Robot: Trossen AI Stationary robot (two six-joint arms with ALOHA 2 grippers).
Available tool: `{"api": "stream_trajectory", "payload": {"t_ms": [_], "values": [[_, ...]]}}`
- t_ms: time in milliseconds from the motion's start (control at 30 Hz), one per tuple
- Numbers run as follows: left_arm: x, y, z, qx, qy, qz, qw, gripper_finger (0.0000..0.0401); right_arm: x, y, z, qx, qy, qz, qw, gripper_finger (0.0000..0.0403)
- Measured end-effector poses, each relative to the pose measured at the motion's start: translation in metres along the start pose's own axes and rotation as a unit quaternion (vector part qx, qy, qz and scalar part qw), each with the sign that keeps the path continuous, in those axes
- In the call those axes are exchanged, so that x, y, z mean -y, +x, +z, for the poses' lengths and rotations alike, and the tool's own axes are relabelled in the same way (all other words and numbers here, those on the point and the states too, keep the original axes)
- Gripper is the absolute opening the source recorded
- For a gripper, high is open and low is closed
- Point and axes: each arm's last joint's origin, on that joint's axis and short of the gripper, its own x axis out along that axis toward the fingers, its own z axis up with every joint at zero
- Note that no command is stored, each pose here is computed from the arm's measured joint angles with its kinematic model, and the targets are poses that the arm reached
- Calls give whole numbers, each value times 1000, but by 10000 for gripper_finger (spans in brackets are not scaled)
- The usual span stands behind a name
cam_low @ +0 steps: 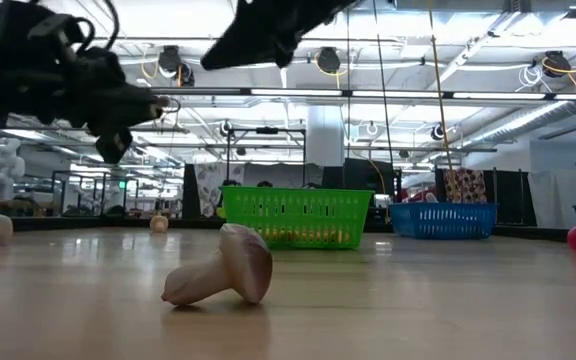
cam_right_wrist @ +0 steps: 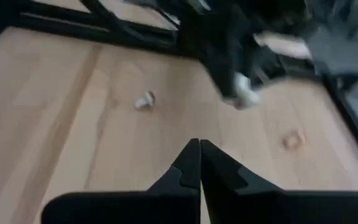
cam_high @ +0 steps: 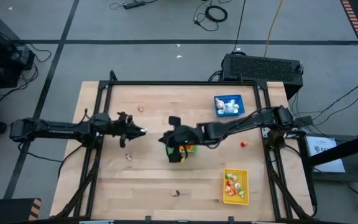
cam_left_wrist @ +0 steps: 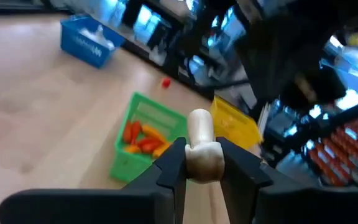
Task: Sort produce into baskets
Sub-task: Put the brown mushroom into the yellow bin
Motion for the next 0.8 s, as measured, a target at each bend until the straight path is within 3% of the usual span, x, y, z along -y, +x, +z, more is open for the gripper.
{"api": "stream_trajectory", "payload": {"t_ms": [167, 300, 633, 800], "values": [[1, 0, -3, 6, 4, 4, 1000, 81, -5, 4, 11, 65, -10, -3, 998, 0], [4, 1, -3, 7, 21, -13, 1000, 82, 1, 15, 1, 47, -42, -11, 998, 20], [11, 5, -6, -13, 44, -40, 998, 82, 9, 36, -7, 71, -63, -27, 995, 165], [13, 6, -6, -15, 39, -44, 998, 82, 5, 35, -4, 83, -63, -23, 994, 212]]}}
